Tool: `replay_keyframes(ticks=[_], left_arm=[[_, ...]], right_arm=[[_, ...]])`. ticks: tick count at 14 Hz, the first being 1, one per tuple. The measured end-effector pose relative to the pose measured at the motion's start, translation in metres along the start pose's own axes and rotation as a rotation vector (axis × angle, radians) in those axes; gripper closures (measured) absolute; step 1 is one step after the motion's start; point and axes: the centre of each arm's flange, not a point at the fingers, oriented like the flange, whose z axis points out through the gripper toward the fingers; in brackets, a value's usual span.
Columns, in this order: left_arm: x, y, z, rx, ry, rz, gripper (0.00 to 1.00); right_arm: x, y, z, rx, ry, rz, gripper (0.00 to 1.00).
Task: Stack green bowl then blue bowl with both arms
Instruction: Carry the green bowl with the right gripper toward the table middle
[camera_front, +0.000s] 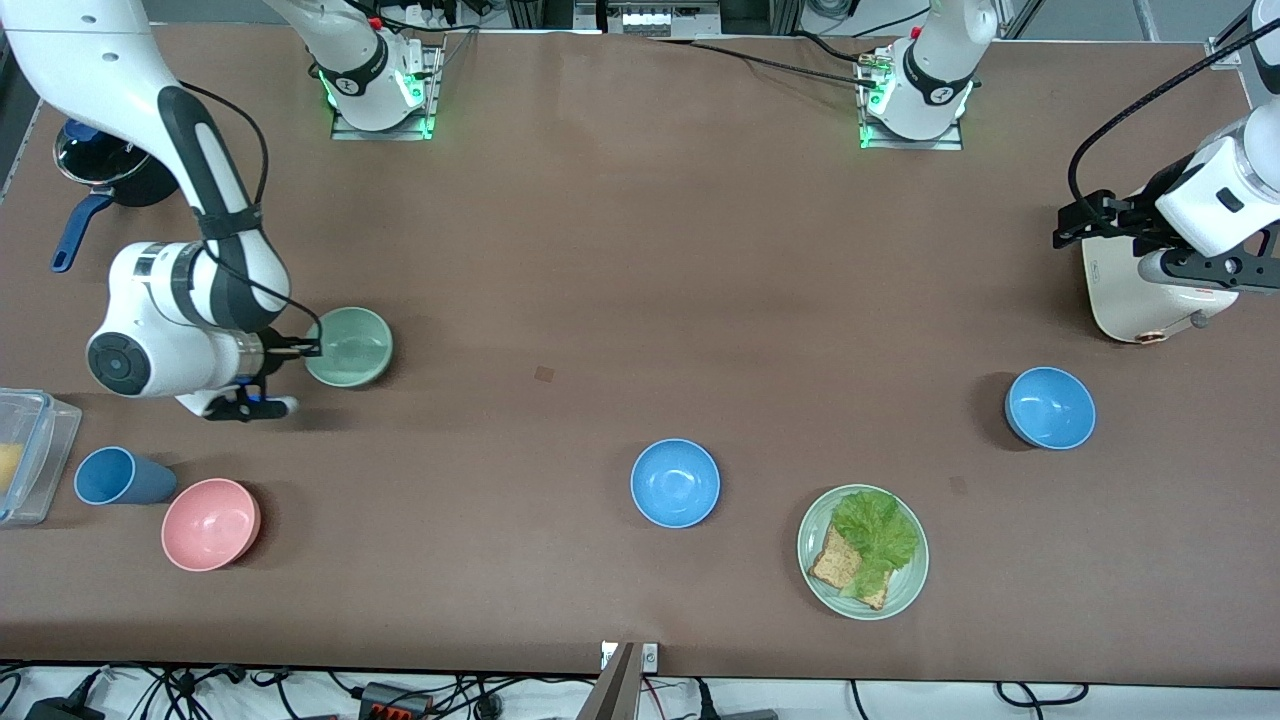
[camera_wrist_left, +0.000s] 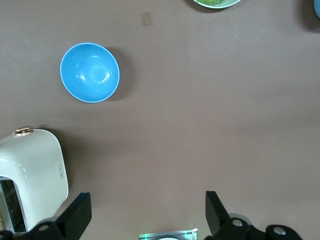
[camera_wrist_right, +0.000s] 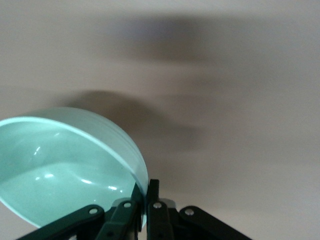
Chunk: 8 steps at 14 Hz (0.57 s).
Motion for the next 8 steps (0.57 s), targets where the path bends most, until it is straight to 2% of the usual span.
replay_keyframes(ticks=[2, 4, 8], left_arm=[[0.0, 0.0, -0.001, 0.0, 0.001, 0.0, 0.0], [0.0, 0.0, -0.001, 0.0, 0.002, 0.0, 0.0], [0.0, 0.0, -0.001, 0.0, 0.003, 0.0, 0.0]], right_arm=[[0.008, -0.065, -0.027, 0.018, 0.034, -0.046, 0.95], [0.007, -0.147, -0.034, 0.012, 0.055, -0.062, 0.95], [-0.017, -0.312, -0.004, -0.043, 0.063, -0.013, 0.95]])
